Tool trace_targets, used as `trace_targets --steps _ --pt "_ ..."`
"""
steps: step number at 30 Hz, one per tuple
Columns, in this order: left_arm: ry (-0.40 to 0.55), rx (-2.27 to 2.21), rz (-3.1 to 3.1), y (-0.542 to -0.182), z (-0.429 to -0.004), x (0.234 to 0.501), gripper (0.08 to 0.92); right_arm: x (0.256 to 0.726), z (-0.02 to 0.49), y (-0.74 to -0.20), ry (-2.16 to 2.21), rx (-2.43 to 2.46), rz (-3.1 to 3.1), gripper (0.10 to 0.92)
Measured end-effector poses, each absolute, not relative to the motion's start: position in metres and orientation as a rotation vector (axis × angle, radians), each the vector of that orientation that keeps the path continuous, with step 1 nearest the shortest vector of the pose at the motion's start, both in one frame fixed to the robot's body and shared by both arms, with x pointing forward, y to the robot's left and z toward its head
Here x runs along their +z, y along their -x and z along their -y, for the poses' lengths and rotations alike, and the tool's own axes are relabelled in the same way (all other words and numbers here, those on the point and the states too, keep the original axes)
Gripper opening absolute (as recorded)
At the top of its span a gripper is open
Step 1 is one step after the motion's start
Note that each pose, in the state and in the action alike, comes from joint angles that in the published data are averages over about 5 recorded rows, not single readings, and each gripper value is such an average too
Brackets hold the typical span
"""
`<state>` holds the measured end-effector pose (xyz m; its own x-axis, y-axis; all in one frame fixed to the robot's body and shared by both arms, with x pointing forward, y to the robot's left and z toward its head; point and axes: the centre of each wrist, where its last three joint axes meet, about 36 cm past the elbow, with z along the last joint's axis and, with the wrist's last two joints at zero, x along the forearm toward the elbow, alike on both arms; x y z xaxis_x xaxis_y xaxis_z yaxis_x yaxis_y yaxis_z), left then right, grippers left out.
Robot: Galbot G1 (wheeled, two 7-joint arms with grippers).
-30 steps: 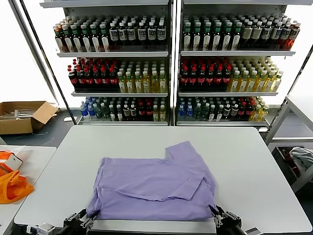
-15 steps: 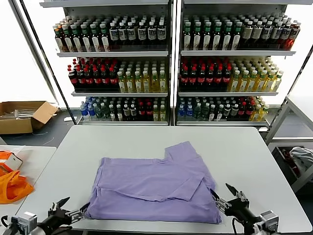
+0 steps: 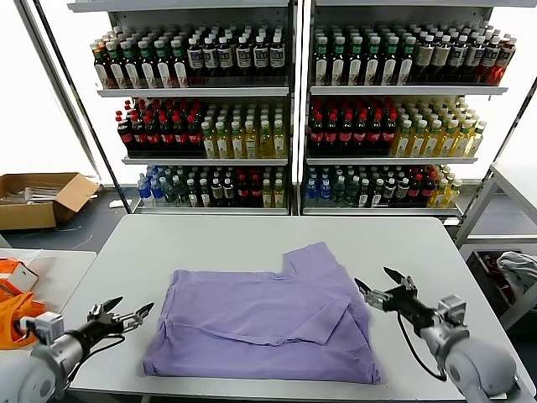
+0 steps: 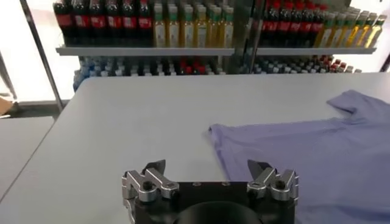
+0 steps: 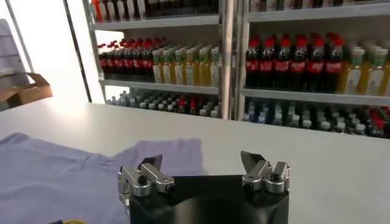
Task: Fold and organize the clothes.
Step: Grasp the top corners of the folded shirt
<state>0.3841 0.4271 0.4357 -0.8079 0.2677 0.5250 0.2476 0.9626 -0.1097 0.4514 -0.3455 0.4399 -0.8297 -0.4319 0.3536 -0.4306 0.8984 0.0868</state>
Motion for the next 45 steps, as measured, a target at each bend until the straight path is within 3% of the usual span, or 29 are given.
trace_targets --steps 14,28,31,45 --pt "0.429 0.08 2.505 -0.469 -0.416 0.401 0.823 0.417 0.309 -0.566 -0.713 -0.033 2.601 0.823" --pt "0.474 0.083 2.485 -0.499 -0.4 0.391 0.815 0.395 0.276 -0.601 -0.726 -0.038 2.512 0.82" --pt "0.48 0.077 2.481 -0.499 -0.399 0.391 0.758 0.39 0.273 -0.602 -0.721 -0.034 2.5 0.778" --pt "0.525 0.065 2.466 -0.488 -0.393 0.389 0.335 0.378 0.269 -0.601 -0.694 -0.064 2.501 0.377"
